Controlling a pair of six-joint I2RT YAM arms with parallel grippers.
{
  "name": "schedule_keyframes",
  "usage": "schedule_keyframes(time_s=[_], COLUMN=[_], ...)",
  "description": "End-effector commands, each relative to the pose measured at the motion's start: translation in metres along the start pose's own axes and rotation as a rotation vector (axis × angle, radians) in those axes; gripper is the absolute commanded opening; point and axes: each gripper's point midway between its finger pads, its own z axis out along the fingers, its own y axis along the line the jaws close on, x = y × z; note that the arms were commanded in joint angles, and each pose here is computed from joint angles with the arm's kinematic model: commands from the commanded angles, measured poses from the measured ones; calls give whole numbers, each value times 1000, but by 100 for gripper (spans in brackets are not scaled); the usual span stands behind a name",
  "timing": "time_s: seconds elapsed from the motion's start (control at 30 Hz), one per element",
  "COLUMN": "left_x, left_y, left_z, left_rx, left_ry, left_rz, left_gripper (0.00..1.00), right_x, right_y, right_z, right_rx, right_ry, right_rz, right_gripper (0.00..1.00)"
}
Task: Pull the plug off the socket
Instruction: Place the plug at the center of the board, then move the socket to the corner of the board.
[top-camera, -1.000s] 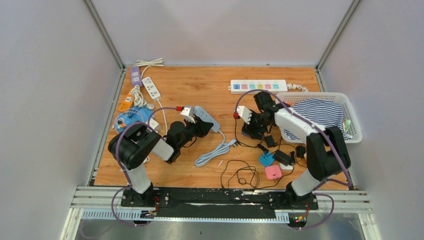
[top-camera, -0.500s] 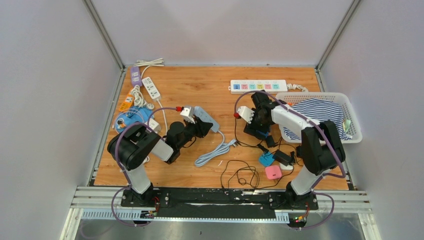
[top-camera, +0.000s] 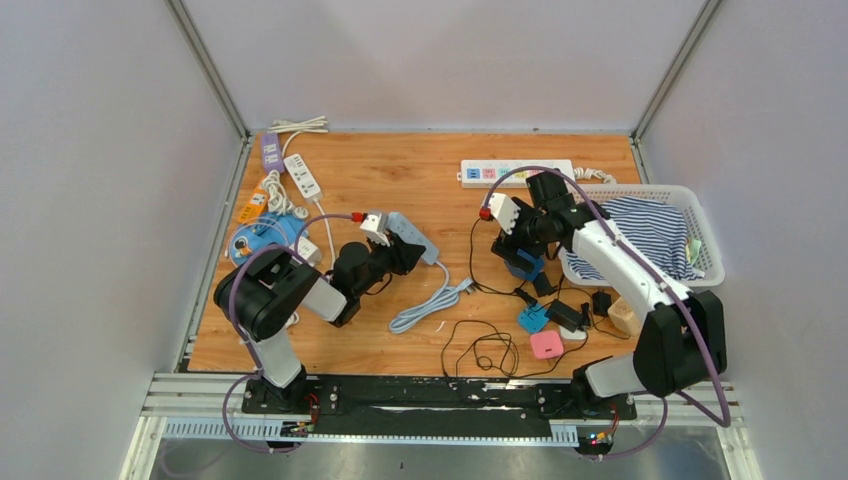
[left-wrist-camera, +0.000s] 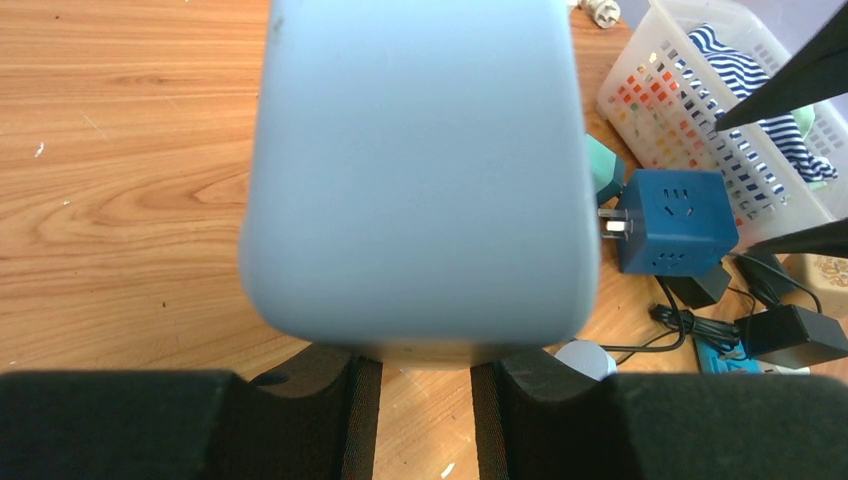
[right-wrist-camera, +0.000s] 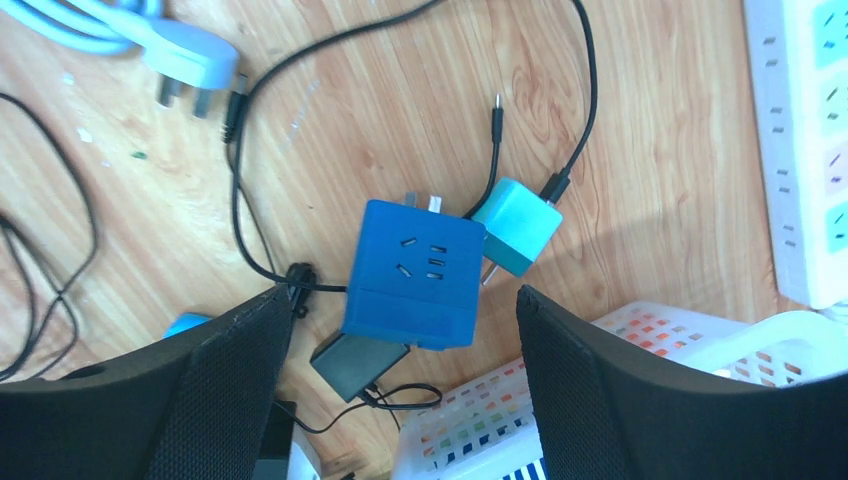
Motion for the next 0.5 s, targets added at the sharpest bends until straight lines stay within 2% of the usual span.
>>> schedule_keyframes(time_s=[0.0, 0.1, 0.3, 0.47], left_x=[-12, -26, -82, -115], left_y=[17, 25, 27, 50], left_z=[8, 14, 25, 44], left_rx=[-79, -144, -188, -196], left_ry=[25, 54, -35, -34], left_rz=[19, 21, -16, -136], left_gripper=[0, 0, 0, 0], right_x=[-20, -27, -32, -36], right_y=[16, 19, 20, 22], right_z=[-18, -24, -31, -37], right_rx=[-69, -79, -68, -56], right_ry=[-127, -167, -197, -226], right_rz=[20, 19, 11, 4], right_gripper=[83, 83, 83, 83])
